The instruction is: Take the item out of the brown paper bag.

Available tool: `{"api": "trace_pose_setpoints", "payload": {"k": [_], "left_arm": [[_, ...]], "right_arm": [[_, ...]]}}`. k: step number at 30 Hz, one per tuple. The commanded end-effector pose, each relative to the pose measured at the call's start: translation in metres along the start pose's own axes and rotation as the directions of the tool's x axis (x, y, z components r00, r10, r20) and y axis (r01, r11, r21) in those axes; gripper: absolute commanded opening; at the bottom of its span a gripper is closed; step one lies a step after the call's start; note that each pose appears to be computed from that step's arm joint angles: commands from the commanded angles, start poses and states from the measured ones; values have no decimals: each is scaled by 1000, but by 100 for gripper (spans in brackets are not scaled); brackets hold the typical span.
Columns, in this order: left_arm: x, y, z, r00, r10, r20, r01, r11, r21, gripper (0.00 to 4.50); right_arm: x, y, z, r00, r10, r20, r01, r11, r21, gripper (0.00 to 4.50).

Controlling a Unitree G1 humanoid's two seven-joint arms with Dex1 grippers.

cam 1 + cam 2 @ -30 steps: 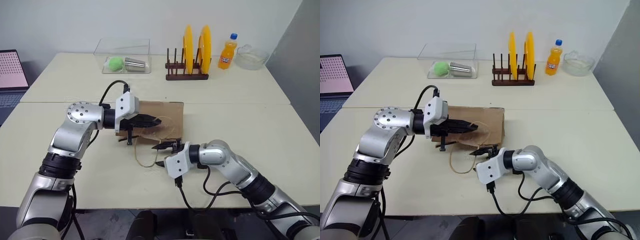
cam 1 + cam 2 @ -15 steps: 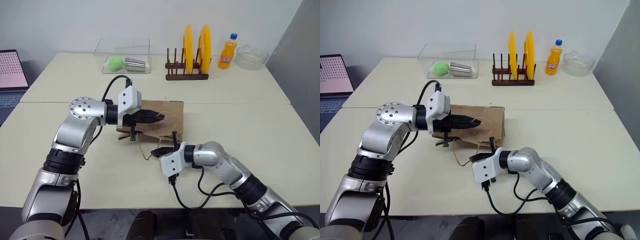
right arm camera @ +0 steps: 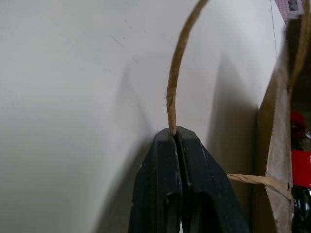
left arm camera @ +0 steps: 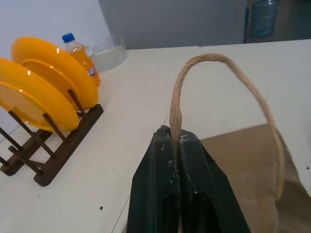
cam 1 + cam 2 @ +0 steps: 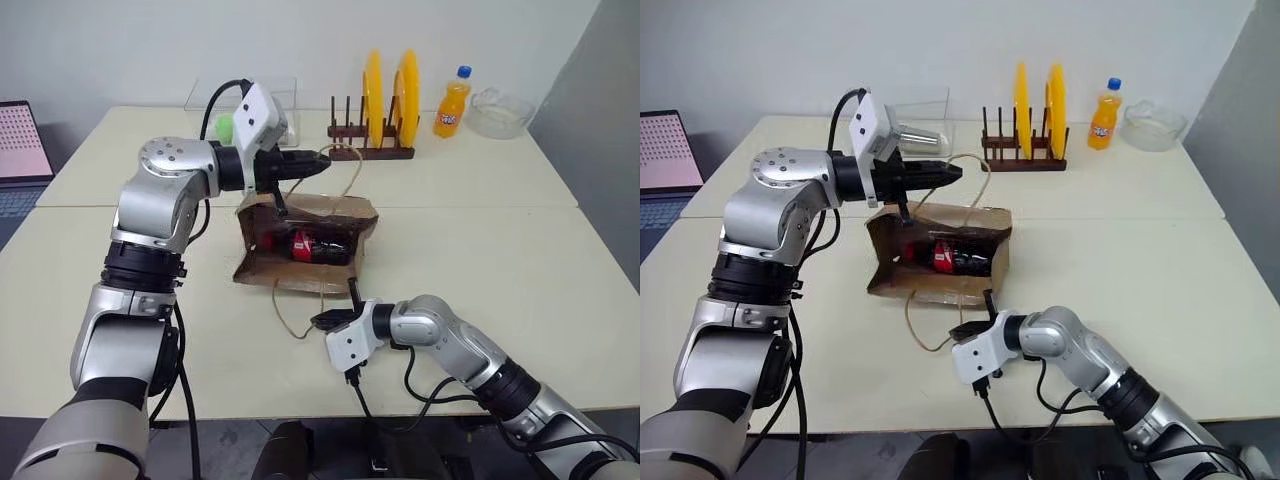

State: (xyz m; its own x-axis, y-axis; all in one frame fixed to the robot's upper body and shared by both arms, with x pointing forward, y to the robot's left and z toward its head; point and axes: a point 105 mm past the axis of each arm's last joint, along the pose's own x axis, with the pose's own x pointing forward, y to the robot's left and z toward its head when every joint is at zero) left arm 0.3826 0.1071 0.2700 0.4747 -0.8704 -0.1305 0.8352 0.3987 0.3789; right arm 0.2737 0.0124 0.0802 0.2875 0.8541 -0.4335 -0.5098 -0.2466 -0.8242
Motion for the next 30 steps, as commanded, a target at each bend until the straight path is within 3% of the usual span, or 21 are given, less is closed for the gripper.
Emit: {"api": "trace_pose_setpoints", "payload": {"k": [1, 6, 10, 14, 17, 24, 30], "left_arm": [[-5, 11, 22, 998, 53, 46, -55, 998, 36, 0], [-13, 15, 36, 993, 49, 109, -50, 999, 9, 0], [-23, -3, 39, 990, -81, 120, 79, 997, 15, 0], [-28, -19, 33, 983, -160, 93, 161, 987, 0, 0], [-27, -21, 31, 982, -163, 94, 164, 986, -8, 0], [-26, -20, 28, 983, -156, 98, 158, 987, -17, 0], [-26, -14, 27, 985, -133, 110, 136, 990, -22, 0]], "right_arm": [[-1, -2, 6, 999, -25, 24, 26, 999, -35, 4], [-7, -7, 4, 998, -56, 36, 56, 998, 5, 4], [-19, -24, 11, 991, -117, 71, 109, 987, 114, 4], [-34, -30, 20, 989, -103, 110, 77, 971, 225, 86], [-48, -37, 20, 988, -85, 132, 41, 951, 306, 193], [-99, -56, 43, 963, -35, 268, -98, 878, 469, 193], [-81, -93, 50, 947, -156, 280, -23, 839, 543, 193]]}}
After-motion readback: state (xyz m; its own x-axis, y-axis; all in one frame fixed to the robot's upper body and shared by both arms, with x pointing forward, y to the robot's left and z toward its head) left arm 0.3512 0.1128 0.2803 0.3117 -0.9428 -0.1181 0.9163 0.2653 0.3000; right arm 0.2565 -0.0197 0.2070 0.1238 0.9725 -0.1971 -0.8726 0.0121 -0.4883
